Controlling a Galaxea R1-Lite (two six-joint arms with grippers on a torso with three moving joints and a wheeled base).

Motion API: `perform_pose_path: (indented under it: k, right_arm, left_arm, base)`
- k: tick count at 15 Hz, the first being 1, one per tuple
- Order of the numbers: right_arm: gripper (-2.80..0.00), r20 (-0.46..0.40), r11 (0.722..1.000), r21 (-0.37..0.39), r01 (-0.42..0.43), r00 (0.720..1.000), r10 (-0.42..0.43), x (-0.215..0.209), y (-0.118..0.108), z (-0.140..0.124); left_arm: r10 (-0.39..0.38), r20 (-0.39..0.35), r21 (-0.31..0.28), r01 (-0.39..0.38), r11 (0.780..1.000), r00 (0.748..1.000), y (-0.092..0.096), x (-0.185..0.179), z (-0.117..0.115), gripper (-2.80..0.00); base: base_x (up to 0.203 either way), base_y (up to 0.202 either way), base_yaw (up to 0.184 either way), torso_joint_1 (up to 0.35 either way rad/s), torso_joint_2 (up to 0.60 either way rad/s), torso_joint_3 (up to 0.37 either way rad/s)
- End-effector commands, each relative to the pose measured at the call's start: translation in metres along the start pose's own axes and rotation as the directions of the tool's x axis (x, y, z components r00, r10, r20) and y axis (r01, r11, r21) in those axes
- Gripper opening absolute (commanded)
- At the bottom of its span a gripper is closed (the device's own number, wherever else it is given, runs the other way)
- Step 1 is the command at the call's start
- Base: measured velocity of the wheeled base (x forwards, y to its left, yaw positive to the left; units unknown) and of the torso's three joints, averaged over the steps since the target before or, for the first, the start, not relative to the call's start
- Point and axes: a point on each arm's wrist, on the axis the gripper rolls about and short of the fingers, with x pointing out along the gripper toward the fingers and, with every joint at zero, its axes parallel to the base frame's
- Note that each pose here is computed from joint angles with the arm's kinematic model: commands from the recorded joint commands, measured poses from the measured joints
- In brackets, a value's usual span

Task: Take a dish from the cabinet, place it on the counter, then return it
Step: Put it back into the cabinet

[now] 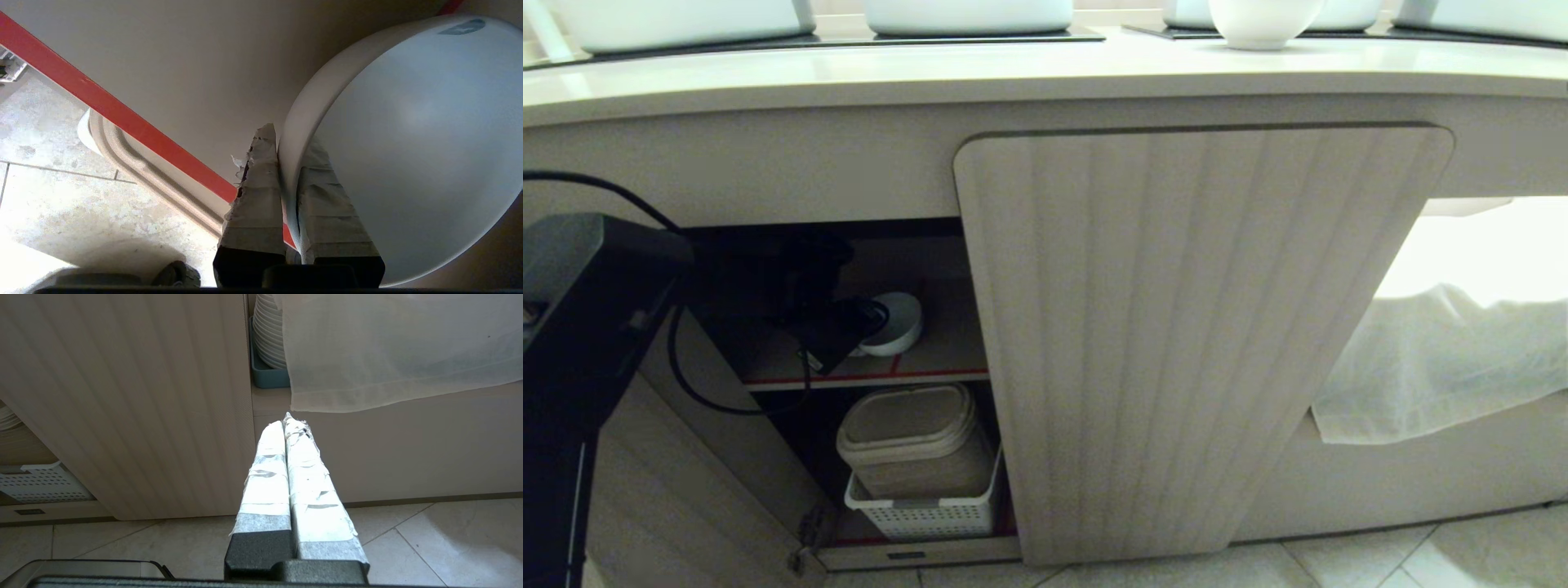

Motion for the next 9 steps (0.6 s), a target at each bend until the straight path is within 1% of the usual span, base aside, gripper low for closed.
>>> perform_pose_path:
  k: [1, 9]
  right_arm:
    - [-2.8, 0.001, 1.0, -0.001, 0.0, 1.0, 0.0, 0.0, 0.0, 0.0]
    - [-2.8, 0.001, 1.0, -0.001, 0.0, 1.0, 0.0, 0.0, 0.0, 0.0]
  left_arm:
    - [-0.001, 0.001, -0.004, 0.001, 1.0, 1.0, -0.0005, -0.0018, -0.0003, -2.8]
    - [-0.002, 0.01, -0.001, 0.002, 1.0, 1.0, -0.0015, -0.0039, 0.0007, -2.8]
  base:
    - [0.0, 0.0, 0.0, 0.0, 0.0, 0.0]
    - [0.0, 0.0, 0.0, 0.0, 0.0, 0.0]
